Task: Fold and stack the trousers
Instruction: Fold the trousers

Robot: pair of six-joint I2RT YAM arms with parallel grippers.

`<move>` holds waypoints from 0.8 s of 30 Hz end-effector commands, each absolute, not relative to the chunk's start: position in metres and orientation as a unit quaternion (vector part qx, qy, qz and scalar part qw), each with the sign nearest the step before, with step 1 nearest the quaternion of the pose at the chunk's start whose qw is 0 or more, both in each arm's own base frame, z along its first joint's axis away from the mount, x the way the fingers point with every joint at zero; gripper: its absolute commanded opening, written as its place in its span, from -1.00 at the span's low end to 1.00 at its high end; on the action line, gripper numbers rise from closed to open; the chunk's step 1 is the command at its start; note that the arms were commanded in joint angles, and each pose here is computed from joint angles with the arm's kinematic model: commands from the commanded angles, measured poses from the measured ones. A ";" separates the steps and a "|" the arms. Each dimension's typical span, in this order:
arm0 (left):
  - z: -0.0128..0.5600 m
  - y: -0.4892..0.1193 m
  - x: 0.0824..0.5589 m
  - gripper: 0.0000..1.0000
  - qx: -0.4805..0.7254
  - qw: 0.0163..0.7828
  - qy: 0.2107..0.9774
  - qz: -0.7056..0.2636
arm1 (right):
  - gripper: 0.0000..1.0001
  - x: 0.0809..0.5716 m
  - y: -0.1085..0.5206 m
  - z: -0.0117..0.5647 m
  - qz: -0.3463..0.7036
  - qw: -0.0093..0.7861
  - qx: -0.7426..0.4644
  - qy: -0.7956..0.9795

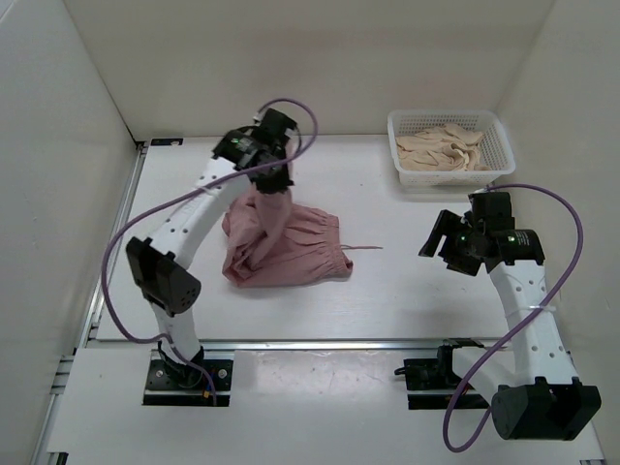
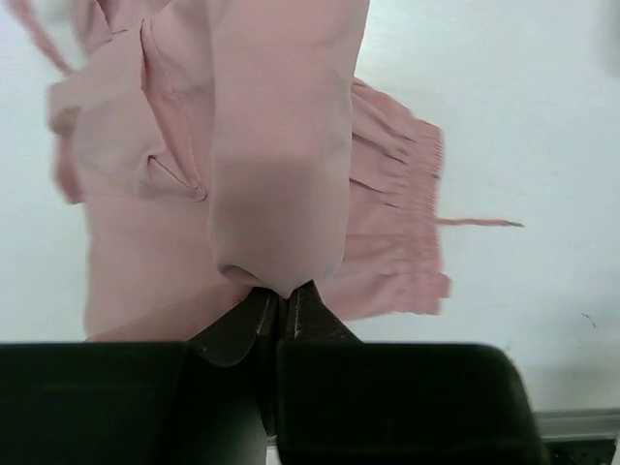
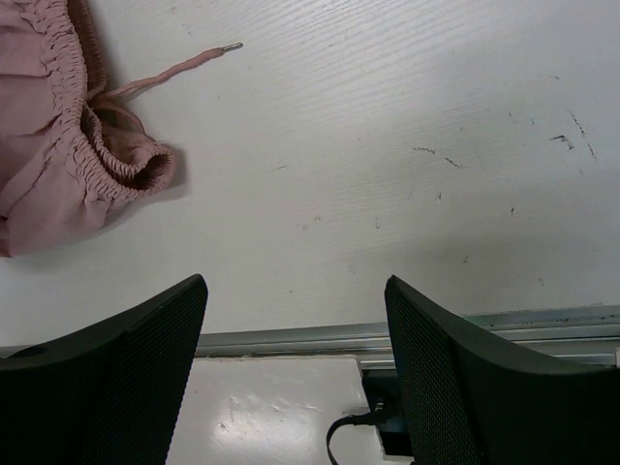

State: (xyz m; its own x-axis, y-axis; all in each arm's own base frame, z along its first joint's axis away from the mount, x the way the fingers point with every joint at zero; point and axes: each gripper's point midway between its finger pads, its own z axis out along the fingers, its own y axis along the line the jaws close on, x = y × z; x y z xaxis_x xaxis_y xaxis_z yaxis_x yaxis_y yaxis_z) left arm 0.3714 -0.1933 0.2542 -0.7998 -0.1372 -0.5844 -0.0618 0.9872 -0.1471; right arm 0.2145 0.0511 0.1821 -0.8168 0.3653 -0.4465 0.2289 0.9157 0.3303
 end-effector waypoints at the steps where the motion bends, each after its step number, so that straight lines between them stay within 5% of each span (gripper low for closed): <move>1: 0.241 -0.253 0.364 -0.79 -0.052 0.304 0.948 -0.075 | 0.58 0.213 0.053 0.180 0.134 0.253 0.153 0.946; 3: 0.237 -0.298 0.350 -0.41 -0.017 0.286 0.952 -0.110 | 0.58 0.213 0.053 0.180 0.134 0.253 0.153 0.946; 6: 0.214 -0.356 0.322 1.00 0.041 0.227 0.960 -0.158 | 0.58 0.212 0.051 0.178 0.129 0.254 0.155 0.946; 16: 0.233 -0.282 0.335 0.93 -0.009 0.262 0.956 -0.129 | 0.54 0.210 0.057 0.181 0.147 0.254 0.144 0.945; 17: 0.244 -0.270 0.331 0.77 -0.017 0.273 0.953 -0.130 | 0.50 0.209 0.059 0.181 0.152 0.253 0.142 0.945; 20: 0.225 -0.227 0.327 0.27 -0.039 0.276 0.956 -0.088 | -0.02 0.219 0.077 0.198 0.187 0.270 0.126 0.936; 21: 0.216 -0.217 0.325 -0.07 -0.047 0.272 0.958 -0.076 | -0.37 0.222 0.091 0.203 0.208 0.273 0.106 0.933; 24: 0.175 -0.172 0.323 -0.36 -0.083 0.249 0.964 -0.039 | -0.57 0.240 0.127 0.217 0.236 0.269 0.070 0.931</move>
State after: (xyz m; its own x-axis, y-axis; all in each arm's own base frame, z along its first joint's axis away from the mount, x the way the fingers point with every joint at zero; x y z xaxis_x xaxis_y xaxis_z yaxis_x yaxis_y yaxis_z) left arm 0.3245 -0.2008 0.2008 -0.8629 -0.1669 -0.4770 -0.0936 0.9803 -0.1737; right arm 0.2146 0.0875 0.1865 -0.8611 0.2969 -0.4128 0.1258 0.9110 0.3928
